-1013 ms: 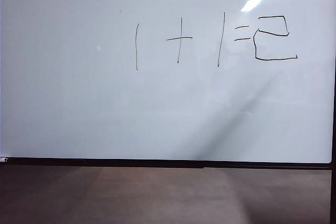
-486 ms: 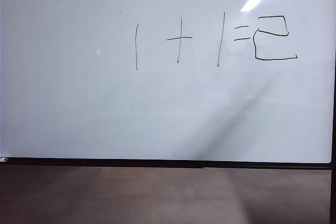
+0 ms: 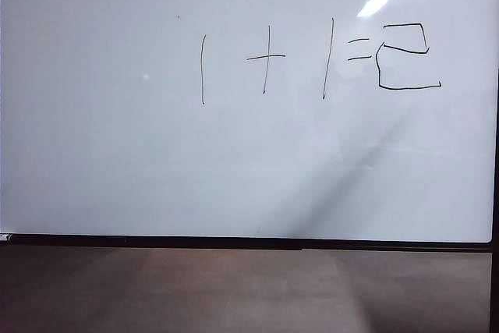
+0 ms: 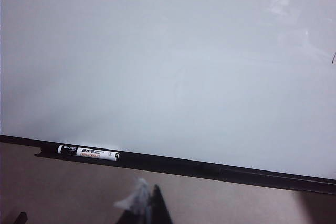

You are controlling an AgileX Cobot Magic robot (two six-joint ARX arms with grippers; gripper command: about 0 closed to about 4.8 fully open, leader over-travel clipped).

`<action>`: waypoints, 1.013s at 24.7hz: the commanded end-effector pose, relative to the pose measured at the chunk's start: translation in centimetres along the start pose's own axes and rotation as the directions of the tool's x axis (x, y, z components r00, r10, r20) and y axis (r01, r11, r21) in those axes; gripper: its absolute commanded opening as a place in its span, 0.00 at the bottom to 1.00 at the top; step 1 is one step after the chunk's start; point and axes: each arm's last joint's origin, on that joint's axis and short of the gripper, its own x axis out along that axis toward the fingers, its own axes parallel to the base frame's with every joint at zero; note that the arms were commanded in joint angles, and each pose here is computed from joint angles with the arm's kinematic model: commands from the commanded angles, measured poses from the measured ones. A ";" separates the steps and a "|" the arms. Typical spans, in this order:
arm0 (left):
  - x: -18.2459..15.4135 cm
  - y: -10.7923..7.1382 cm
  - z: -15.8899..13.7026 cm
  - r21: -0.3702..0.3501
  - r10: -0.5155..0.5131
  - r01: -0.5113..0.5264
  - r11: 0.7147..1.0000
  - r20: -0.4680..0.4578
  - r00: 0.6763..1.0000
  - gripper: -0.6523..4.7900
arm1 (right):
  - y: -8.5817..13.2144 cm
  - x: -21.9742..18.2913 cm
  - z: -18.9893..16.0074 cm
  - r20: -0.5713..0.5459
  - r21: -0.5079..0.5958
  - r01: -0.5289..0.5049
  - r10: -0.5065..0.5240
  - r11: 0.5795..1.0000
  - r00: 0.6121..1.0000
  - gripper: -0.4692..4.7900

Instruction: Reach to the right to find the marker pen, pick it up, and write the answer to the math problem on the whiteboard.

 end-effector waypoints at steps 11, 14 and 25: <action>0.0 -0.5 0.1 0.059 -0.069 0.068 0.996 0.006 0.998 0.11 | 0.0 0.0 0.0 0.012 -0.007 -0.003 0.003 1.000 1.000 0.09; 0.0 -0.5 0.1 0.078 -0.071 0.070 0.994 0.006 0.997 0.11 | 0.0 0.0 0.0 0.012 -0.007 -0.003 0.003 1.000 1.000 0.09; 0.0 -0.5 0.0 0.078 -0.070 0.069 0.995 0.000 0.998 0.11 | 0.0 0.0 0.0 0.012 -0.007 -0.003 0.003 1.000 1.000 0.09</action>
